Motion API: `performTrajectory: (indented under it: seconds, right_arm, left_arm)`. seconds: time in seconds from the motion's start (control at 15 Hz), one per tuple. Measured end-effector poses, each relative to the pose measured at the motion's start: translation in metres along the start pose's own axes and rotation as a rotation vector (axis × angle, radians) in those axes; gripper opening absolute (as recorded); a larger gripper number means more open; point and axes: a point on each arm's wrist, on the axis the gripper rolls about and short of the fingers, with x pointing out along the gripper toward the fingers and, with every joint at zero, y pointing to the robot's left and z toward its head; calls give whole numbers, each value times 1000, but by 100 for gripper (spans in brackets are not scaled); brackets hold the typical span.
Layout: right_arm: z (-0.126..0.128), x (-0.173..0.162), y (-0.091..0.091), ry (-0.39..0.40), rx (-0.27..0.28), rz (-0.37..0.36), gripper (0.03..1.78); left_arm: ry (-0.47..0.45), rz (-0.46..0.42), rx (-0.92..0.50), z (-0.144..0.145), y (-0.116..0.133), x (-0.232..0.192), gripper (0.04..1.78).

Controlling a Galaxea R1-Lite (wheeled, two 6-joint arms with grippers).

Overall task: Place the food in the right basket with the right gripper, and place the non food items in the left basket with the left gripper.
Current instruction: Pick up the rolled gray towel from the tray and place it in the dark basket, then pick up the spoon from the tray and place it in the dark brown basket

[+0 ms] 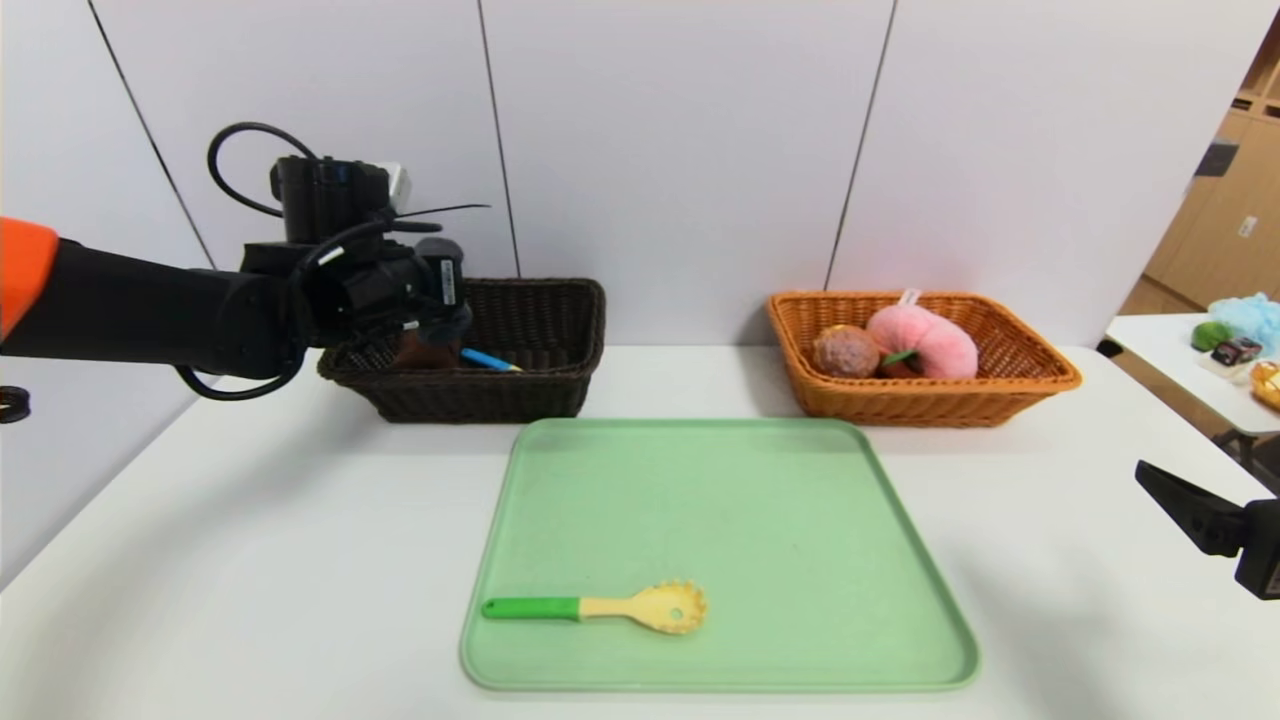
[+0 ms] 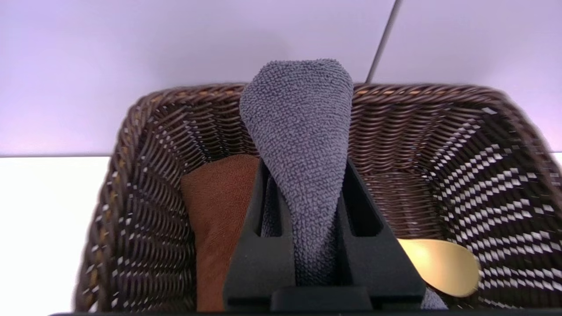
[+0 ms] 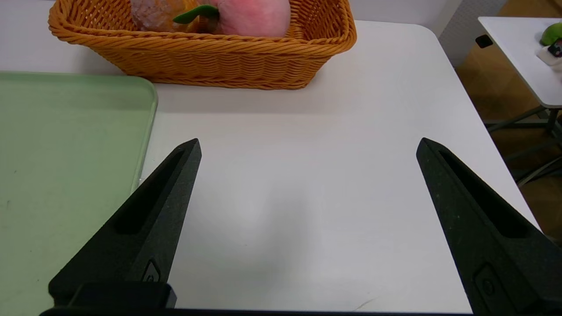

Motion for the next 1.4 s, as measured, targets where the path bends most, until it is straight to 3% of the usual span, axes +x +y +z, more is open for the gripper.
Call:
performTrajectory:
  seconds: [0.4, 0.67, 0.87, 1.07, 1.4]
  right_arm:
    - [-1, 0, 0, 3, -1, 0, 169]
    - [-1, 0, 0, 6, -1, 2, 170]
    - [-1, 0, 0, 3, -1, 2, 170]
    - [-2, 0, 0, 9, -1, 2, 170]
    - [-4, 0, 1, 15, -2, 9, 170]
  left_arm:
    - [11, 11, 32, -32, -1, 35, 27]
    - [-32, 12, 18, -34, -1, 41, 79]
    - [-32, 12, 23, -38, -1, 44, 108]
    - [-49, 10, 21, -34, -1, 44, 129]
    - [-149, -27, 24, 3, 0, 25, 148]
